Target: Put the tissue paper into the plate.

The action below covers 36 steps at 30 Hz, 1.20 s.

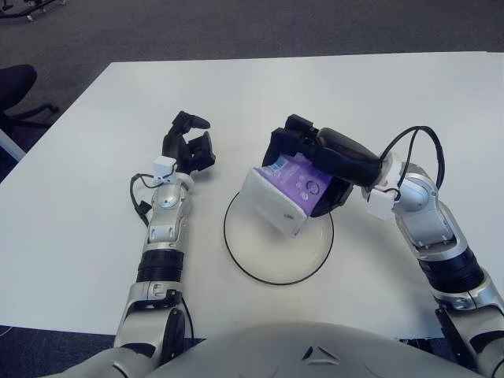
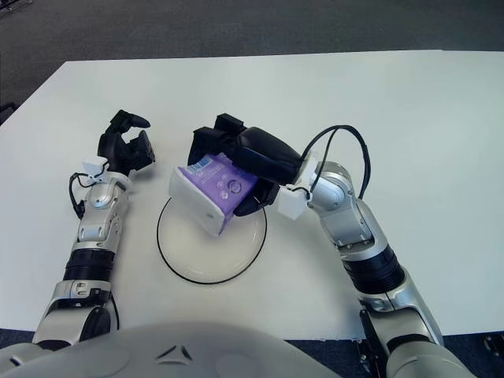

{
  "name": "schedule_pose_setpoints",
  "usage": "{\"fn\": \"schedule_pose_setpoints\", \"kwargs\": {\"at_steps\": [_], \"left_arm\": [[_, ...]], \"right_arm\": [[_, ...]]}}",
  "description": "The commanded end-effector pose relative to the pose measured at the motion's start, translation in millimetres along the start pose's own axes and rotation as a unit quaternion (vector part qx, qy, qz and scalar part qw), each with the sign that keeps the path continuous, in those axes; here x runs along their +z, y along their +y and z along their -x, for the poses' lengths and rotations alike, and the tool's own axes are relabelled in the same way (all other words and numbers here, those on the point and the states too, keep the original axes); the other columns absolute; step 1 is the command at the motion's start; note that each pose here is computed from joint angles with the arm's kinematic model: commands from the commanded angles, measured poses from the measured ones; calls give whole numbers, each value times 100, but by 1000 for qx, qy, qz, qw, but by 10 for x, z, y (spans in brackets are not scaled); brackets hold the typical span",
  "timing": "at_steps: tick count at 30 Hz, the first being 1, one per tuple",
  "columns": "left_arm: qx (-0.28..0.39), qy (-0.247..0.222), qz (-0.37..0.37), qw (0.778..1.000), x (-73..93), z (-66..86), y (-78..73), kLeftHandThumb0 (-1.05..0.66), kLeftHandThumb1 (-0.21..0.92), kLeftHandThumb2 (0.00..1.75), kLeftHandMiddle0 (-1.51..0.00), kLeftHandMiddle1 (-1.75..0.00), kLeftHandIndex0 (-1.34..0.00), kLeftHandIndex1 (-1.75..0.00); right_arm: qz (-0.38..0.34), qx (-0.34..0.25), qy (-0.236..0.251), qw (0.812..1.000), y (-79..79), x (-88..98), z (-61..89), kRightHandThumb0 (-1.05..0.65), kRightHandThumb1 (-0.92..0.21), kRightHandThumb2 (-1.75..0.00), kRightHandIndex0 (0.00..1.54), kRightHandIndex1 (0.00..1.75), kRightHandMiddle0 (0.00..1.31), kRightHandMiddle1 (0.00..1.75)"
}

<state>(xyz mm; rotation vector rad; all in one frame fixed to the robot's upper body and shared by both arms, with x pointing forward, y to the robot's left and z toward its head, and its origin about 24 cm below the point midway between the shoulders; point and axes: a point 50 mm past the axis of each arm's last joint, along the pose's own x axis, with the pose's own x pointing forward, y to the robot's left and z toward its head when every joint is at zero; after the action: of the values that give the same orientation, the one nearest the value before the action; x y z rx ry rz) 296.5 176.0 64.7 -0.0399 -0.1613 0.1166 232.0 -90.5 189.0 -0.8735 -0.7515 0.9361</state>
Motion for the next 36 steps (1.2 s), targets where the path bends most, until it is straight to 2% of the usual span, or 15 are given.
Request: {"fn": "schedule_pose_setpoints", "kwargs": {"at_steps": [1,4,11,15,18,20,23,28,30,31,33,35,36], "left_arm": [[36,145,-11,989,-709,554,123,-44,44,117,-125,-175,-52,-175],[37,144,-13,989,-702,552,120,-45,42,119,-126,-175,-53,-175],[40,148,-10,988,-695,551,102,-46,38,124,-125,-175,-57,-175],[42,151,-9,988,-695,550,95,-47,37,126,-124,-175,-58,-175],[43,153,-9,987,-696,552,95,-47,36,126,-123,-175,-58,-175],[44,154,-9,987,-698,555,91,-47,35,127,-123,-175,-59,-175],[43,155,-10,987,-702,557,91,-47,35,128,-123,-175,-59,-175],[36,150,-17,988,-704,559,88,-47,35,128,-126,-175,-59,-175],[32,149,-18,988,-705,560,85,-47,36,127,-127,-175,-58,-175],[31,149,-18,988,-706,560,85,-47,36,126,-127,-175,-58,-175],[29,150,-18,988,-706,558,83,-47,37,126,-127,-175,-58,-175],[26,149,-18,988,-702,555,78,-46,38,125,-127,-175,-57,-175],[25,149,-17,988,-701,554,77,-46,38,125,-126,-175,-57,-175]], "right_arm": [[4,37,3,999,-51,47,-23,0,4,-172,87,174,68,171],[-2,40,5,999,-54,49,-26,0,-6,-160,81,173,59,170],[-19,41,18,999,-52,41,-3,0,-16,-144,75,174,60,154],[-9,43,17,999,-48,37,-3,0,-21,-139,71,175,55,156],[2,46,17,999,-41,34,-12,0,-28,-134,66,174,44,165],[7,48,17,999,-38,30,-11,0,-42,-115,58,163,36,170],[8,54,19,998,-33,24,-8,0,-52,-101,53,156,33,171],[14,63,13,998,-31,23,-3,0,-74,-68,43,149,26,168],[15,66,9,998,-30,24,-4,-17,-81,-56,31,141,30,164],[15,67,7,998,-30,24,-4,-24,-65,-70,27,134,21,155],[16,71,4,997,-31,24,-7,-29,-46,-92,22,131,13,150],[18,79,-3,997,-31,23,-15,-35,-34,-105,15,123,5,142],[19,81,-5,997,-32,23,-17,-36,-32,-107,14,122,4,140]]}}
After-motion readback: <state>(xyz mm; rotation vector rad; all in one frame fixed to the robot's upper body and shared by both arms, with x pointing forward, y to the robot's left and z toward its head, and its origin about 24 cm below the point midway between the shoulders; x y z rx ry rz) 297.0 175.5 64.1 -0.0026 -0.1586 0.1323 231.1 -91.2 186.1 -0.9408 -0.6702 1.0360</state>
